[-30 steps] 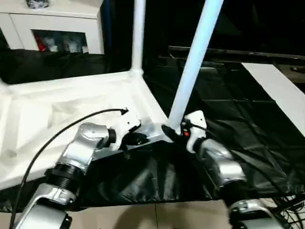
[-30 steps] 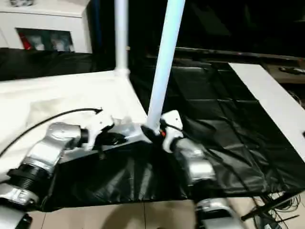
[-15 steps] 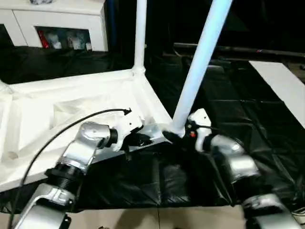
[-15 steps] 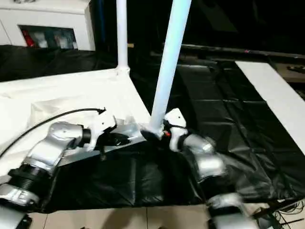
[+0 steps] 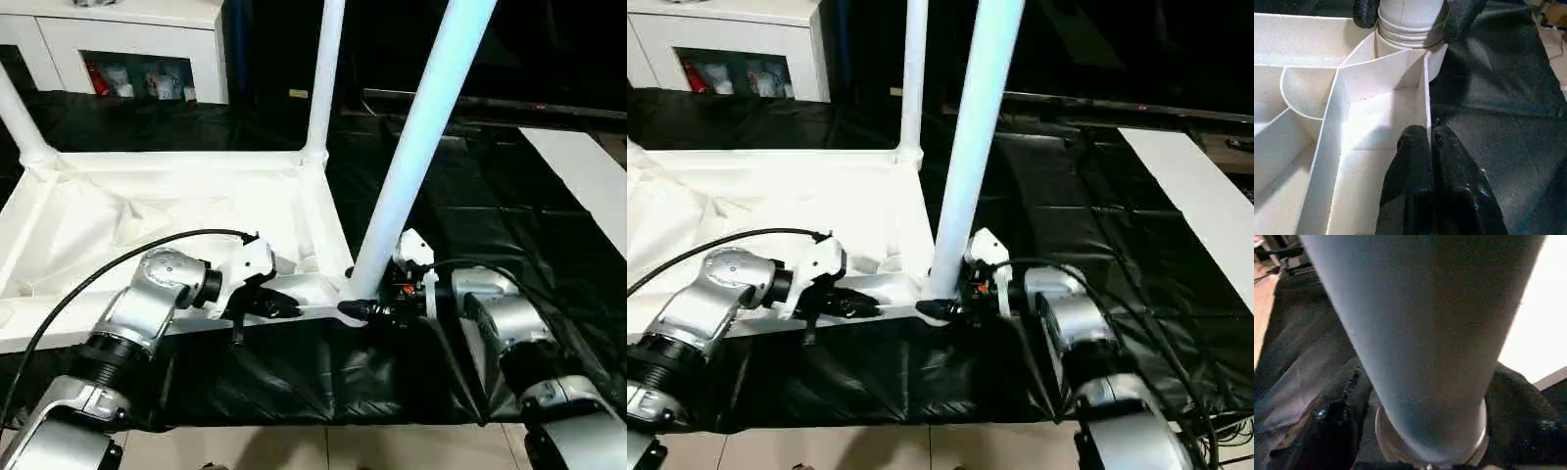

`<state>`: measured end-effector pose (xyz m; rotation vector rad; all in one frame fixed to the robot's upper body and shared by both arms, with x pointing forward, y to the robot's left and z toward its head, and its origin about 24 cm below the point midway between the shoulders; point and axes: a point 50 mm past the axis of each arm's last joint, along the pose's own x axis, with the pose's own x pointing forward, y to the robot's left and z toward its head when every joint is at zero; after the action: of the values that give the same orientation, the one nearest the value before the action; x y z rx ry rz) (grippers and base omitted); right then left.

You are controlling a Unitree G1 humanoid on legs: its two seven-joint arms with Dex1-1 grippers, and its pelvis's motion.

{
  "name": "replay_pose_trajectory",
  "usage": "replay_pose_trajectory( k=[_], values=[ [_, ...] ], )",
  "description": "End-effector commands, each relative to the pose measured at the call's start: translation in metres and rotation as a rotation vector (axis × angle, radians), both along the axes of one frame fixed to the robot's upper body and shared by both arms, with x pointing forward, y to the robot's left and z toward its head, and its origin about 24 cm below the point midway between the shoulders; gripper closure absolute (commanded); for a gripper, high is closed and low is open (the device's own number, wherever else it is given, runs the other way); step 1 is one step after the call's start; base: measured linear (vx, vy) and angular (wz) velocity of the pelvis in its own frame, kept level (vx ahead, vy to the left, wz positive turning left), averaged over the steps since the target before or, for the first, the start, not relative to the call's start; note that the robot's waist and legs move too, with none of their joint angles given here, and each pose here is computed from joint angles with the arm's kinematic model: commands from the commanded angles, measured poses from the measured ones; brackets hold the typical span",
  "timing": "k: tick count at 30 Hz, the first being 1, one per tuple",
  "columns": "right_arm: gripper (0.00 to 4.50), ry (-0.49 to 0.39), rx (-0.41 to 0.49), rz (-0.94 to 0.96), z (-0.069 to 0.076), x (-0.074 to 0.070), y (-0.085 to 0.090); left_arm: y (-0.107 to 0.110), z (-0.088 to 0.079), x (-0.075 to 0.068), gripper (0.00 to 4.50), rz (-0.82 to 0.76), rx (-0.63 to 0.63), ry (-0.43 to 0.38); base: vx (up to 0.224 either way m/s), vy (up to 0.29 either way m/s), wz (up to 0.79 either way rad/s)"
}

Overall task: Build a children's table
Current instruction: Rotate leg to tighten

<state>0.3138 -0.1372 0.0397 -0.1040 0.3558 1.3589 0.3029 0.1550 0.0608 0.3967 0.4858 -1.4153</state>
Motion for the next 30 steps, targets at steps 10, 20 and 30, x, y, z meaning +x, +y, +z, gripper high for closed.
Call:
replay_pose_trajectory(
  k=[10,20,30],
  values=[
    [1.88,0.018,0.004,0.105,-0.005,-0.007,0.012,-0.006,0.000,-0.001,4.50,-0.064,0.001,0.026,0.000,0.000,0.00],
    [1.91,0.038,0.047,-0.314,-0.029,-0.008,0.034,-0.036,-0.004,0.011,4.50,0.124,-0.046,-0.050,0.000,0.000,0.00],
    [1.92,-0.036,0.103,-0.565,-0.025,-0.006,0.103,-0.081,-0.009,0.006,4.50,0.190,-0.095,-0.068,0.000,0.000,0.00]
  ],
)
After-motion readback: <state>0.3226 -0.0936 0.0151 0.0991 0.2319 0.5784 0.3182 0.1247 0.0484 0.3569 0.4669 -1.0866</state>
